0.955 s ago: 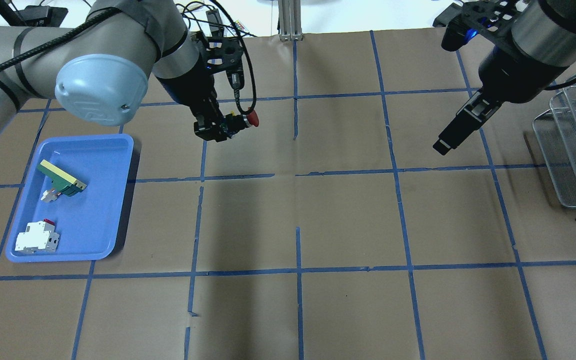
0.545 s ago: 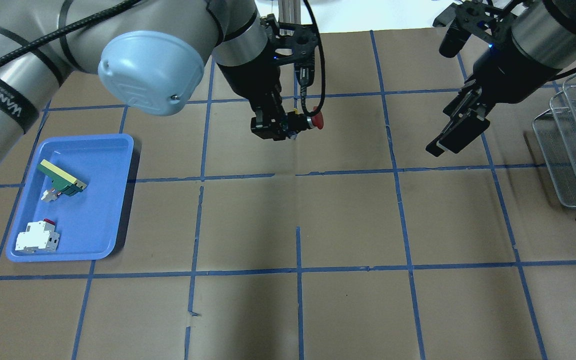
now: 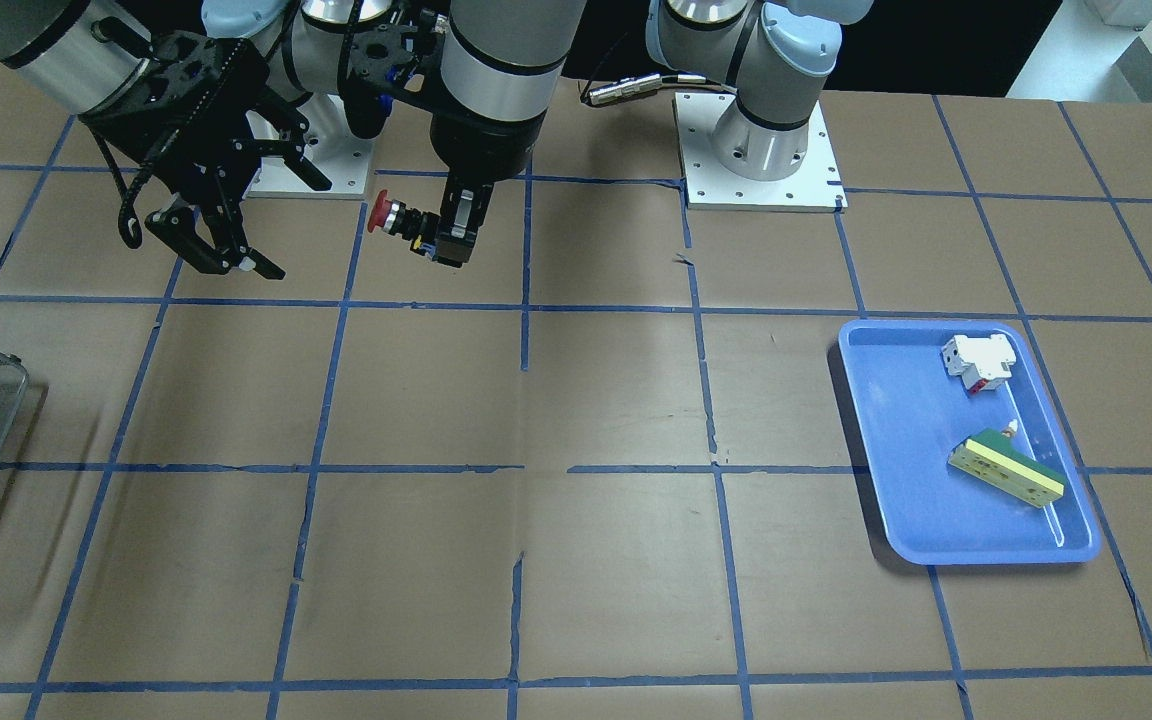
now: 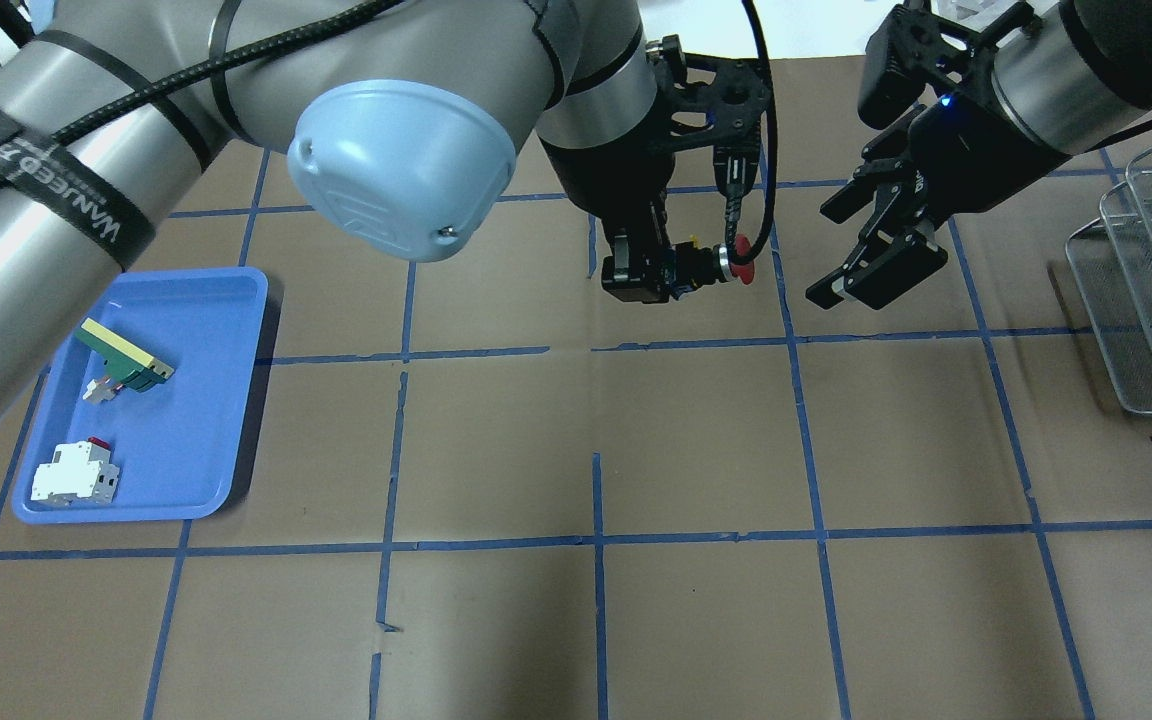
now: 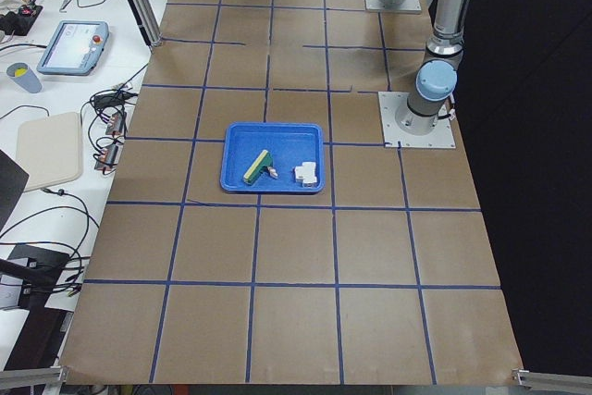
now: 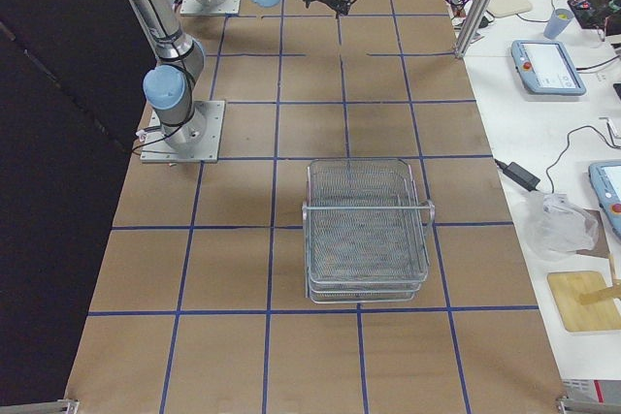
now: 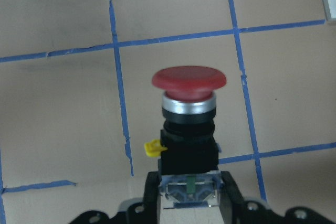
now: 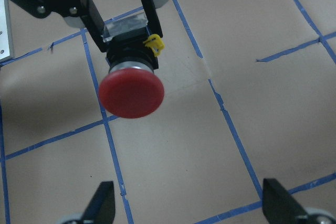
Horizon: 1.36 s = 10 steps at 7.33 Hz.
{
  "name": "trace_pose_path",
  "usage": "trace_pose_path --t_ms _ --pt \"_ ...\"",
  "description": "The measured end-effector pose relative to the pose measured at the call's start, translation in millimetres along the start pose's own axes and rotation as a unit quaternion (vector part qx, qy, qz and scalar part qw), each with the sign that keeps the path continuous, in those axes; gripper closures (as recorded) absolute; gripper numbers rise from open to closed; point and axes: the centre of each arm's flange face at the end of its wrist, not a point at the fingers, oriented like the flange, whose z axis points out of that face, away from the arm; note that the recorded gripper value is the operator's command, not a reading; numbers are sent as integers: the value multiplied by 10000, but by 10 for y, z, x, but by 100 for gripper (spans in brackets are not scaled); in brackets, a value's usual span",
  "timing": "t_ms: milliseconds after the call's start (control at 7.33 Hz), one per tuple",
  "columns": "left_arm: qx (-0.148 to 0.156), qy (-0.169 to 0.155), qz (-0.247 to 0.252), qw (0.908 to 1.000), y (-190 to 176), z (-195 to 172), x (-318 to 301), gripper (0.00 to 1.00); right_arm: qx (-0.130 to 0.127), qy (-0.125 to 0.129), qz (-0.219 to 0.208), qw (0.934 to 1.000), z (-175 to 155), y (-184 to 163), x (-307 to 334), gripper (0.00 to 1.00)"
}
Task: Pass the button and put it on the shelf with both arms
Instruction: 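Move the right gripper onto the button's base beside the left gripper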
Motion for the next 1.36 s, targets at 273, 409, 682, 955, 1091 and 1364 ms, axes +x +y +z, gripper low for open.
trace_pose_path --t_ms 273,409,682,955,1091,1364 --pt "73 -22 -40 10000 -116 -22 1 100 124 -151 -379 9991 20 42 -18 3" --pt "102 -19 -50 9999 -160 -8 -6 100 180 -221 -406 9988 14 69 -28 3" --pt "197 -34 -43 9998 -213 -4 -46 100 416 -425 -307 9978 19 63 -82 2" --pt "241 -50 -45 9997 -227 17 -81 100 506 -545 -232 9970 -43 35 -234 3" --pt "267 -60 -47 9996 -231 3 -86 100 532 -551 -248 9968 -88 17 -318 2" --pt "297 -81 -51 9995 -236 -25 -87 100 719 -523 -454 9950 -117 -20 -360 2"
